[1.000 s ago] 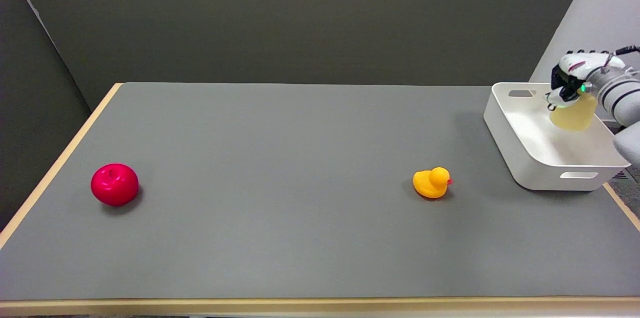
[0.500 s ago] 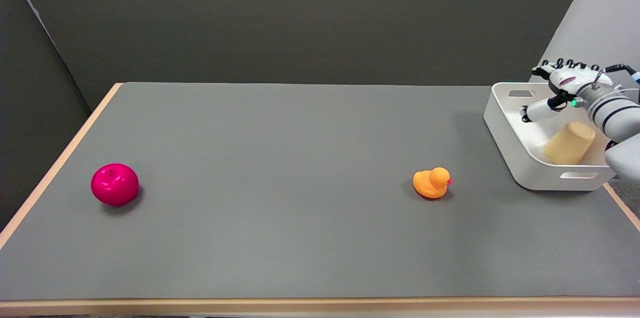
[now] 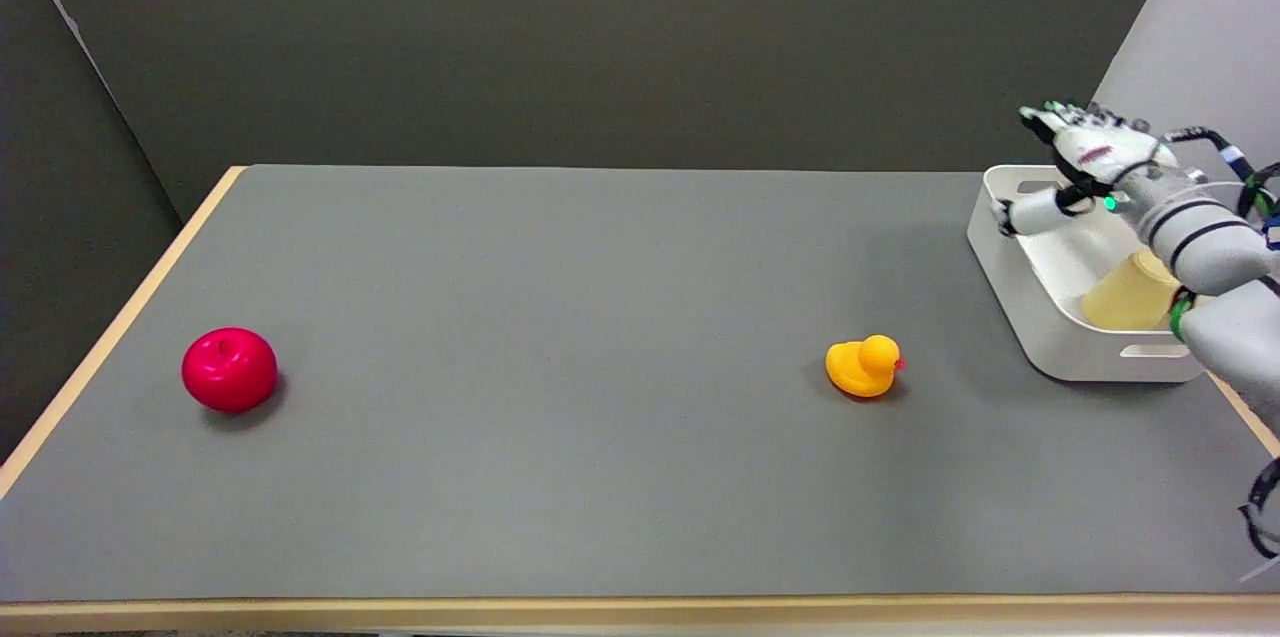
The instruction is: Place the yellow cup in the white box.
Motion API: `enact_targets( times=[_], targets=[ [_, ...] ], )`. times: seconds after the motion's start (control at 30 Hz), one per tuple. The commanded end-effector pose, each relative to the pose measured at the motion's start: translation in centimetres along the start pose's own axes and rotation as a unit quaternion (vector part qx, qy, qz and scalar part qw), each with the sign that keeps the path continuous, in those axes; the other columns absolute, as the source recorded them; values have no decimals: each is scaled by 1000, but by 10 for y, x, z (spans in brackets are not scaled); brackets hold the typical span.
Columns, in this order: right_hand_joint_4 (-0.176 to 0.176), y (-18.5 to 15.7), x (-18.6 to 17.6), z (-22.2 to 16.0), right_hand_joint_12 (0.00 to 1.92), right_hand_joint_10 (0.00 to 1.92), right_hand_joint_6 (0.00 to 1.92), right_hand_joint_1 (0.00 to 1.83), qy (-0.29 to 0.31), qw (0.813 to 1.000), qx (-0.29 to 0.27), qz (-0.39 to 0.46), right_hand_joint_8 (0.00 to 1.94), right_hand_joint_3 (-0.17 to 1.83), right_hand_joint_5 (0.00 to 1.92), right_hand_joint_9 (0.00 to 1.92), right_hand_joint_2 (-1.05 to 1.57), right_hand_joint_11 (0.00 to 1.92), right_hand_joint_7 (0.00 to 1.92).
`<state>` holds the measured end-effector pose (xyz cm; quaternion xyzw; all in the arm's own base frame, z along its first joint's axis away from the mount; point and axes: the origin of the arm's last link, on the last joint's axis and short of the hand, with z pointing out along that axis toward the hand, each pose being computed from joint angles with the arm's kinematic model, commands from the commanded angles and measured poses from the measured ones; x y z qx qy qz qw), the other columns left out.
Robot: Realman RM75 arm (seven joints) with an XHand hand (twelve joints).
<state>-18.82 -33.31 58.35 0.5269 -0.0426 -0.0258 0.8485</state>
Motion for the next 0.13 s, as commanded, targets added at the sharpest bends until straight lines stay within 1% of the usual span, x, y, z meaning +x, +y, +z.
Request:
enact_targets(
  times=[0.03, 0.1, 0.13],
  targets=[
    [9, -191, 73, -84, 846, 123, 240, 618, 215, 890, 350, 199, 91, 969, 39, -1, 654, -1, -1],
    [3, -215, 72, -97, 821, 152, 275, 512, 205, 877, 381, 210, 123, 859, 58, -1, 708, -1, -1],
    [-1, -230, 68, -105, 824, 166, 296, 484, 194, 867, 401, 223, 130, 859, 60, -1, 704, -1, 0]
  ],
)
